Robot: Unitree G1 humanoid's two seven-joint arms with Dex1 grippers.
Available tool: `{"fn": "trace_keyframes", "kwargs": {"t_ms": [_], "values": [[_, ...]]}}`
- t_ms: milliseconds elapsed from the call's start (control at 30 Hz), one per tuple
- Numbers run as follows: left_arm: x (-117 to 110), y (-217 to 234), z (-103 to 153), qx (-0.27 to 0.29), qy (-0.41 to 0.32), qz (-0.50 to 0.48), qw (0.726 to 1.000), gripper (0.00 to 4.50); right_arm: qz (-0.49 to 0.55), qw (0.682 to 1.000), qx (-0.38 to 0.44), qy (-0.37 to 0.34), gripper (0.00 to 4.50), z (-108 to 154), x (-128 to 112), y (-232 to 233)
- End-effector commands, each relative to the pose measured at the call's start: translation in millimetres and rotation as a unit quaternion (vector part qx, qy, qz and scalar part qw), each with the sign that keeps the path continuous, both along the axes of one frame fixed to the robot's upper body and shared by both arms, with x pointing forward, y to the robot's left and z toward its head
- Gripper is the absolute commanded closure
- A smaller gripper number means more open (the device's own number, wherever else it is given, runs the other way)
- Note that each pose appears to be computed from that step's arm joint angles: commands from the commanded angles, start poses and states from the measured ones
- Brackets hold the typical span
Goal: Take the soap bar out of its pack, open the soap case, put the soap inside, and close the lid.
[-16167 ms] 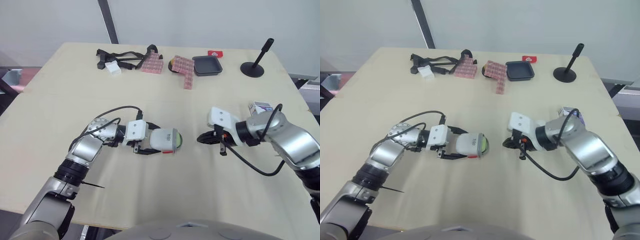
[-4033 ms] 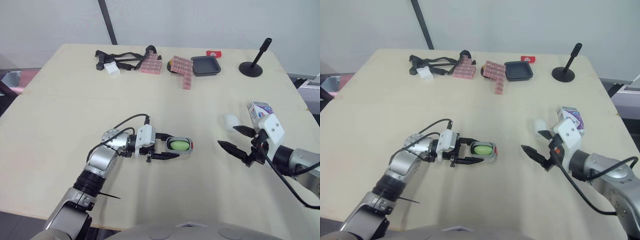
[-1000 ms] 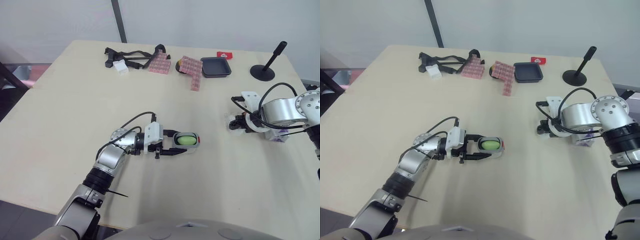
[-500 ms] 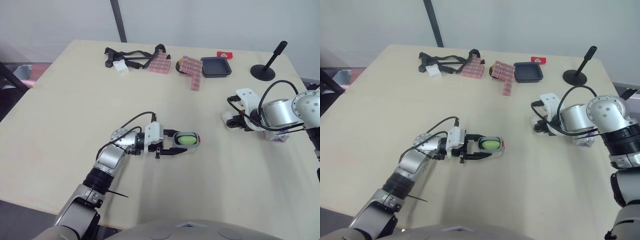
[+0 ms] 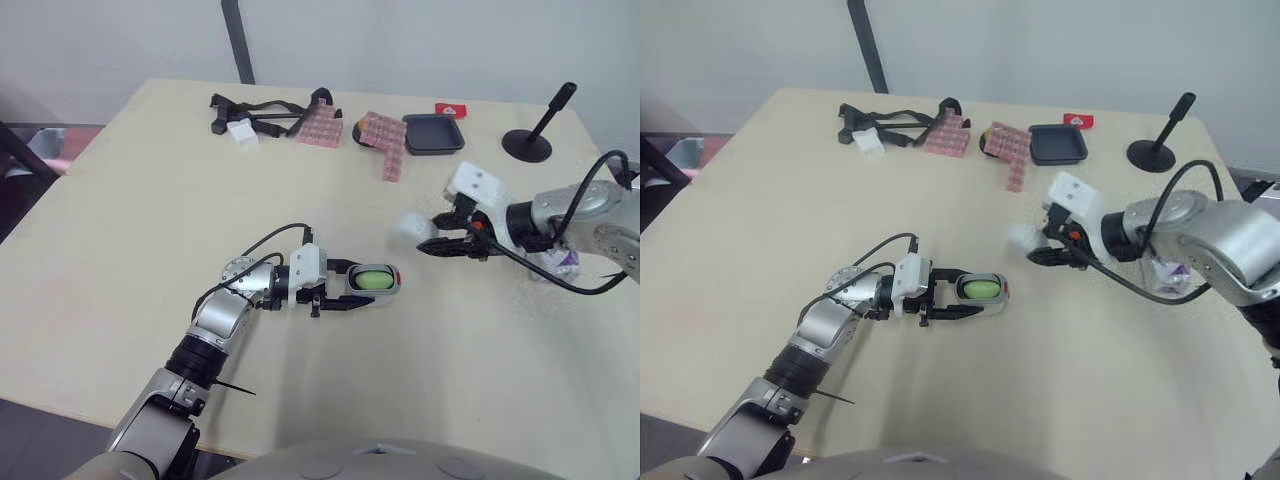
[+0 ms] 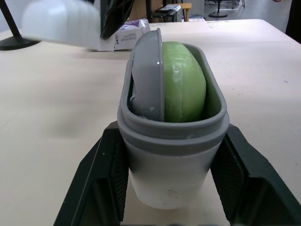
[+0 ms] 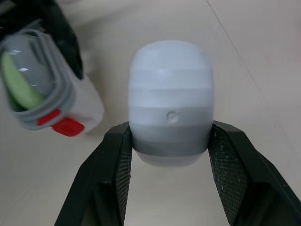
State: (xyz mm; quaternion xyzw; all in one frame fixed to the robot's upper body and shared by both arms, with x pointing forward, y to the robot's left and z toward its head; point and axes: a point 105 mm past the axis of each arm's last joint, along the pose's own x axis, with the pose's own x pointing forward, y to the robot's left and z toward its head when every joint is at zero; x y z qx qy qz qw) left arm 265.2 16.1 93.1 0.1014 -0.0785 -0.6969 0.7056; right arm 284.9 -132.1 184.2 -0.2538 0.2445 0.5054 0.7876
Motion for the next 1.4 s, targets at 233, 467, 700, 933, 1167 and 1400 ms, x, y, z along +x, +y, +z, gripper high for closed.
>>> {"fn": "trace_keyframes", "kwargs": {"t_ms": [233, 467, 700, 933, 1167, 1400], "values": [[1.1, 0.8, 5.5, 0.0, -0.012, -0.003, 1.0, 2.59, 0.149, 0.985, -0.086, -0.025, 2.59, 30.0, -30.7, 17.4], [3.5, -1.6, 4.9, 0.0, -0.011, -0.003, 1.0, 2.59, 0.164, 0.976, -0.14, -0.028, 2.59, 31.3, -37.2, 32.9], [5.0, -4.3, 6.0, -0.005, -0.009, -0.001, 1.0, 2.59, 0.179, 0.968, -0.174, -0.028, 2.59, 14.4, -39.4, 46.9], [5.6, -5.8, 6.4, -0.006, -0.009, 0.0, 1.0, 2.59, 0.182, 0.967, -0.175, -0.019, 2.59, 8.2, -34.8, 56.7], [6.9, -6.2, 6.4, -0.007, -0.009, 0.005, 1.0, 2.59, 0.187, 0.966, -0.179, -0.011, 2.59, 4.6, -32.7, 63.1], [7.1, -6.3, 6.6, -0.008, -0.009, 0.009, 1.0, 2.59, 0.197, 0.962, -0.189, -0.003, 2.59, -1.7, -35.6, 67.9]]}}
